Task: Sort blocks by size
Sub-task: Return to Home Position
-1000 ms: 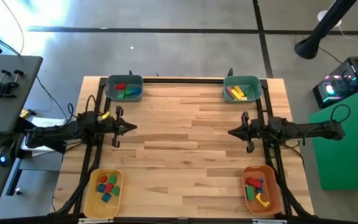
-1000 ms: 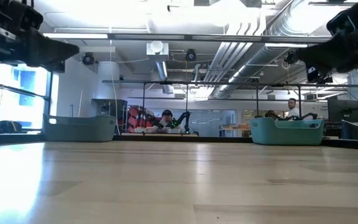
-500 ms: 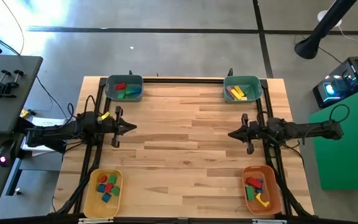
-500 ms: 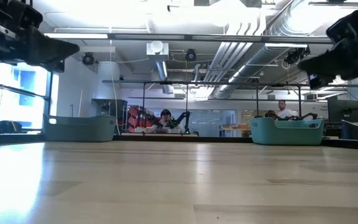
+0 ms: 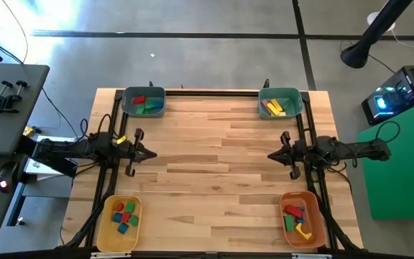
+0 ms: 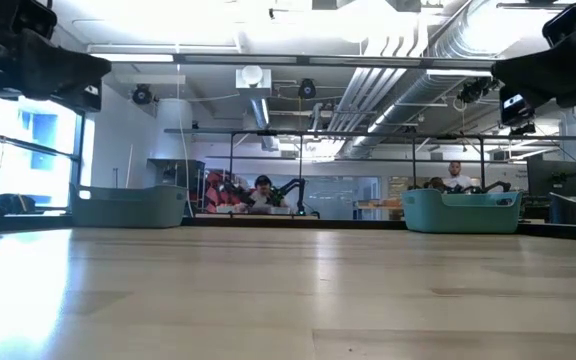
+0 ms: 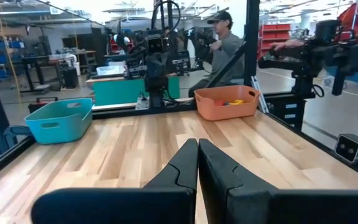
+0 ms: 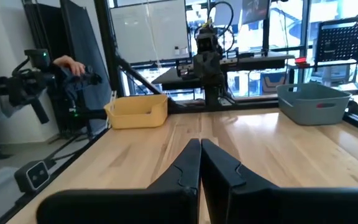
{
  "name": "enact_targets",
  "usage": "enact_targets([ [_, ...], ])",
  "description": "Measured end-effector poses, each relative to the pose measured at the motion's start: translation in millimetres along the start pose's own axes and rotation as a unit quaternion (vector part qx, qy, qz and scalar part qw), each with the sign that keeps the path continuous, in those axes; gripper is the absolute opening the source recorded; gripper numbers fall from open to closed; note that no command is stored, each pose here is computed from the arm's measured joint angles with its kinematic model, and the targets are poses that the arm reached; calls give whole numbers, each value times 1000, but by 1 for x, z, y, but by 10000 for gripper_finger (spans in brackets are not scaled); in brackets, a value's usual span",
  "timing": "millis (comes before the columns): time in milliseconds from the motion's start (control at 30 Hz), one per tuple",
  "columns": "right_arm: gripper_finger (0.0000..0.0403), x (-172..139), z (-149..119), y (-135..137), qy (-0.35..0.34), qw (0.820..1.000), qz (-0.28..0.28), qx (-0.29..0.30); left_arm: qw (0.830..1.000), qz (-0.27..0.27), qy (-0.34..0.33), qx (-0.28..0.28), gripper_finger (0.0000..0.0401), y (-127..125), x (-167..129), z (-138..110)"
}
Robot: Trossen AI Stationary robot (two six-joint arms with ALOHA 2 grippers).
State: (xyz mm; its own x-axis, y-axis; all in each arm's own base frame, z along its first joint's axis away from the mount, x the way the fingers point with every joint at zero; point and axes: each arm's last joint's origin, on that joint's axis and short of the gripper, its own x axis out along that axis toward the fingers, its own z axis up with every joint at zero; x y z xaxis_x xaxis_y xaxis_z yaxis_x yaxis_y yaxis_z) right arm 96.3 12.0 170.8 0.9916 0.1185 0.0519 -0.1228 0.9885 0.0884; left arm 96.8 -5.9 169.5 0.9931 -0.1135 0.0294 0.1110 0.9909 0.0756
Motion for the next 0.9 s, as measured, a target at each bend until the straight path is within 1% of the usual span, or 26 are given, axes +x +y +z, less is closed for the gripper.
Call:
enact_targets([
  [233, 2, 0, -3, 0, 14, 1000, -1, 0, 1000, -2, 0, 0, 1, 0, 0, 0],
  [700, 2, 0, -3, 0, 17, 1000, -3, -4, 1000, -1, 0, 0, 1, 0, 0, 0],
  [767, 2, 0, -3, 0, 17, 999, -2, -32, 1000, -1, 0, -1, 1, 0, 0, 0],
  [900, 2, 0, -3, 0, 18, 993, -1, -115, 1000, -1, 0, -1, 1, 0, 0, 0],
])
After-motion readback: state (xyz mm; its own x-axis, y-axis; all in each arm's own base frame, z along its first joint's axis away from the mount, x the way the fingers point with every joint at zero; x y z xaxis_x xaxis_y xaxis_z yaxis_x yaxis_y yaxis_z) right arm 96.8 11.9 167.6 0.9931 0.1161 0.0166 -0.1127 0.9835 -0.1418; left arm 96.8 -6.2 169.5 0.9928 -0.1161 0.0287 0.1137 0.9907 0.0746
